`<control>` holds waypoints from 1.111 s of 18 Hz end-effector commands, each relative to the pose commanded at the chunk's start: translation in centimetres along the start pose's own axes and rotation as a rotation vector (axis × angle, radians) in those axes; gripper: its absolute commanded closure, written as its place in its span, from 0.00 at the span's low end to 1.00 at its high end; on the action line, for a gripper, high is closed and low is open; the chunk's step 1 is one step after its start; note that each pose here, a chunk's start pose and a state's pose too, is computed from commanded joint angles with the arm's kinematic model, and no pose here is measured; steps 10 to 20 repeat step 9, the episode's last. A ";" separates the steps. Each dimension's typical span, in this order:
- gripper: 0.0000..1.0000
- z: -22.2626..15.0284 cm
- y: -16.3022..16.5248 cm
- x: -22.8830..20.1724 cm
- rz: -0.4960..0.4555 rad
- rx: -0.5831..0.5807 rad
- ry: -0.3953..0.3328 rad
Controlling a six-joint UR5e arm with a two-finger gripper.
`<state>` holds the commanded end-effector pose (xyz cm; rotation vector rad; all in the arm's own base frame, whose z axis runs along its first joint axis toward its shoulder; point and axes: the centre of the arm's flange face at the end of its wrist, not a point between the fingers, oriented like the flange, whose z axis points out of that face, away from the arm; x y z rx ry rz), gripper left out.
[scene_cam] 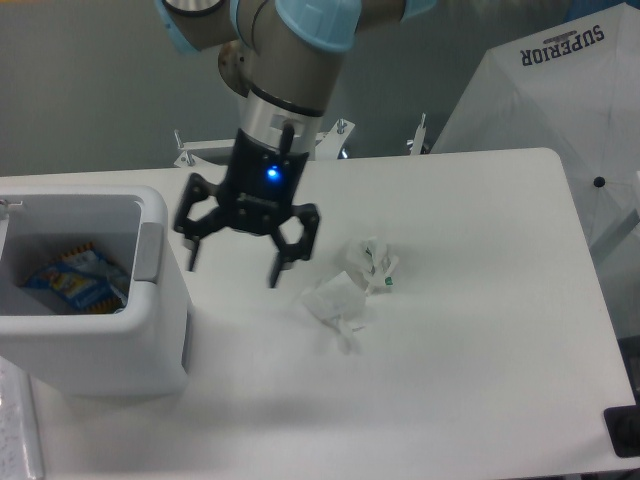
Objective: Open the trash can
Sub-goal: 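Push the lid up and back to open the trash can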
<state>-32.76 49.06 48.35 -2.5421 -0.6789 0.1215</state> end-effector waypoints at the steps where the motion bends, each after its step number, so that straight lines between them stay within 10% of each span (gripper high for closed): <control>1: 0.00 0.0 0.3 -1.1 0.033 -0.011 -0.024; 9: 0.00 -1.2 2.4 -8.4 0.380 -0.174 -0.163; 20: 0.00 -1.2 2.4 -8.4 0.380 -0.174 -0.163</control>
